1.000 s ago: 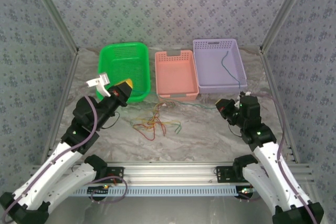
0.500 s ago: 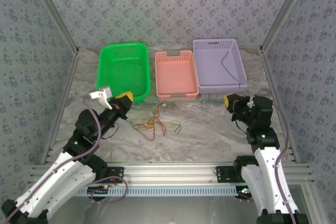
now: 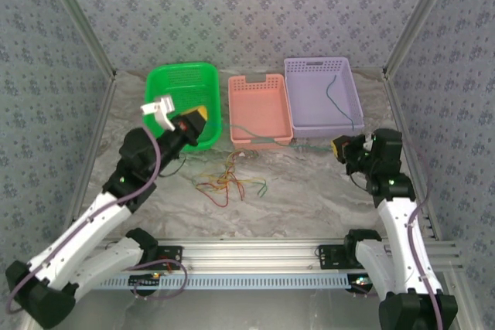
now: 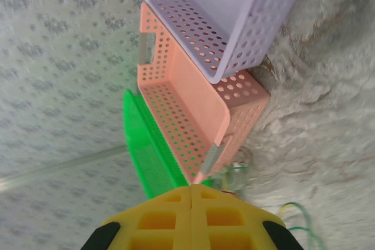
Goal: Untangle the cables
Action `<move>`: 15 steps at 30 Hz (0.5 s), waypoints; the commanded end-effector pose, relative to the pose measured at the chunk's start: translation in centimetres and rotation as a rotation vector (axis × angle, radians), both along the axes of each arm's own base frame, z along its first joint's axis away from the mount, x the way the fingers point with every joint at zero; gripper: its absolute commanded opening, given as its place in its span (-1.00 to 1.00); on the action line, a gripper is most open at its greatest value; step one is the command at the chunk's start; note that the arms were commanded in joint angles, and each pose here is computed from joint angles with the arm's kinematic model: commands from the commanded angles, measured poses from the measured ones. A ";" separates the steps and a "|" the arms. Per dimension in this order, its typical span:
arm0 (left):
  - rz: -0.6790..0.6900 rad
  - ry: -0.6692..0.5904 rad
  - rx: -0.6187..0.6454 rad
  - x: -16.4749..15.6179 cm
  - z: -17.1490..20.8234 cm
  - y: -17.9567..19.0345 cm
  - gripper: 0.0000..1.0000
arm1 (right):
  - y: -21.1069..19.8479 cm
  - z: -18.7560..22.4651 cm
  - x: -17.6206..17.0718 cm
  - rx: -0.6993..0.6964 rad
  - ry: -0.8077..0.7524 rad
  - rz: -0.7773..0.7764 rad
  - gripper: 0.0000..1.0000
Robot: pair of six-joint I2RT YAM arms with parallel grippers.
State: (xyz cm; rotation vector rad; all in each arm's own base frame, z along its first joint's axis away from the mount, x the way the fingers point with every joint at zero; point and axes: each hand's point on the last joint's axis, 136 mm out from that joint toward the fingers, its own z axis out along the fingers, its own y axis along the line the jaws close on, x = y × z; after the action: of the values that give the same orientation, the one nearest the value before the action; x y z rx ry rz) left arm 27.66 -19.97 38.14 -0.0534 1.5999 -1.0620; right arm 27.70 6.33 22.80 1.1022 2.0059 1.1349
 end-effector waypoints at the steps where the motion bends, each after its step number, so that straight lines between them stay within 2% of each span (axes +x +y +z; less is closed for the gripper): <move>1: -0.082 -0.088 0.009 0.2 4.6 -2.0 -1.00 | -0.4 2.5 -1.6 -0.316 -0.082 0.177 -0.47; 4: -0.119 -0.073 0.076 1.3 4.7 -3.5 -1.00 | -1.1 4.6 -3.0 -0.479 -0.123 0.239 0.06; 6: -0.121 -0.072 0.110 1.7 4.9 -3.9 -1.00 | -1.6 6.2 -3.9 -0.580 -0.171 0.253 0.20; 9: -0.149 -0.082 0.149 1.8 5.5 -4.6 -1.00 | -0.6 9.5 -4.4 -0.617 -0.324 0.292 0.28; 12: -0.217 -0.075 0.171 1.6 6.0 -5.7 -1.00 | 3.4 12.5 -4.7 -0.597 -0.534 0.466 0.28; 15: -0.253 -0.050 0.193 1.6 6.1 -6.4 -1.00 | 7.9 13.7 -5.3 -0.699 -0.733 0.640 0.32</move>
State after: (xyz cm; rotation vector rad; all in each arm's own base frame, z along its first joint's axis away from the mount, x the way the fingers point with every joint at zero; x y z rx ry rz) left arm 30.28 -25.73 43.13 0.2200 1.6819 -1.0644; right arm 22.86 10.70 34.74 0.0320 2.0053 0.8336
